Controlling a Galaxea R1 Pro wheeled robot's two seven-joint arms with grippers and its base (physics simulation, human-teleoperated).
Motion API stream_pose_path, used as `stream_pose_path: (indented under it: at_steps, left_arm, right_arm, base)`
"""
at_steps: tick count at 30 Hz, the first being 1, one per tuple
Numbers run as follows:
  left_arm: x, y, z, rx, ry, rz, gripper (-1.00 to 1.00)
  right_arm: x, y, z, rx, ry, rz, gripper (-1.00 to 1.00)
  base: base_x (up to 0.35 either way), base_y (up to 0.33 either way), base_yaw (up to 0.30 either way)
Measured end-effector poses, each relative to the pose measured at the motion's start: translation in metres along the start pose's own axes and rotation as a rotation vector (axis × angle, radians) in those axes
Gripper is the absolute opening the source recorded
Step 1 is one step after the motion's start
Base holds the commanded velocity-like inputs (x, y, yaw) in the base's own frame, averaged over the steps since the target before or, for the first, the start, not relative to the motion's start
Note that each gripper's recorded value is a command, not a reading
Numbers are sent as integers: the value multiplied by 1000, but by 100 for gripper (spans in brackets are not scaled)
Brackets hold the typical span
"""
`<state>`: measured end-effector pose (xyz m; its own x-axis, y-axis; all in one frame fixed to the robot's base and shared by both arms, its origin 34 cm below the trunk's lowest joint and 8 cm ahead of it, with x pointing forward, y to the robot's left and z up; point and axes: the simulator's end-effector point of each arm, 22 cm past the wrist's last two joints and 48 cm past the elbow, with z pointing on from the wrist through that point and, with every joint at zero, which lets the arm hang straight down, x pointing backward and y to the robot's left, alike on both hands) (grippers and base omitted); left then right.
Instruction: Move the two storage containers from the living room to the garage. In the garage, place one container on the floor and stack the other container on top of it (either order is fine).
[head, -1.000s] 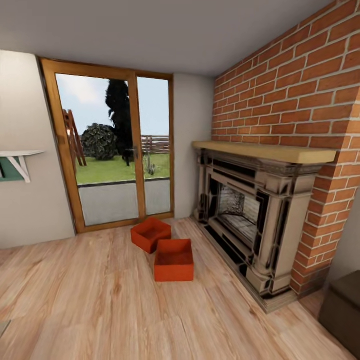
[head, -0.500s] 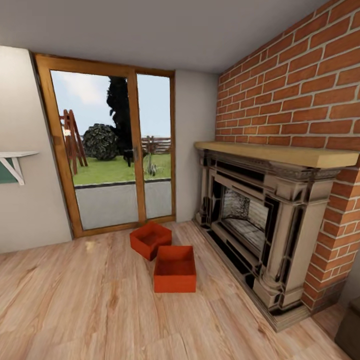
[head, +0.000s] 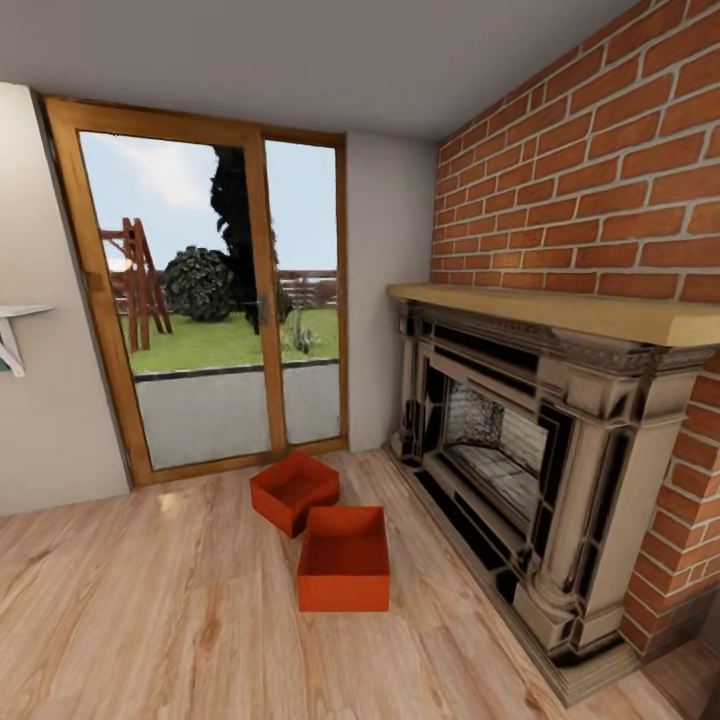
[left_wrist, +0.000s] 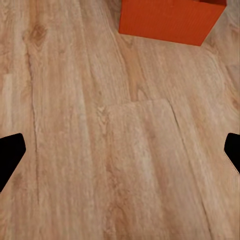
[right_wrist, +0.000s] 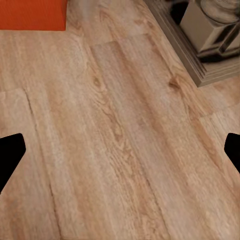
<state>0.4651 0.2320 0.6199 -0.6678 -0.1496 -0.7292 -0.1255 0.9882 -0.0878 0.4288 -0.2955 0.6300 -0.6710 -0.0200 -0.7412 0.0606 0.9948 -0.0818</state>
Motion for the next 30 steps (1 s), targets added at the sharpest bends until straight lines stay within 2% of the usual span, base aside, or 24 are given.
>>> stream_pose_path:
  at_steps: [30]
  left_arm:
    - [0, 0, 0, 1, 0, 0, 100]
  right_arm:
    - [0, 1, 0, -2, 0, -1, 100]
  base:
    - [328, 11, 27]
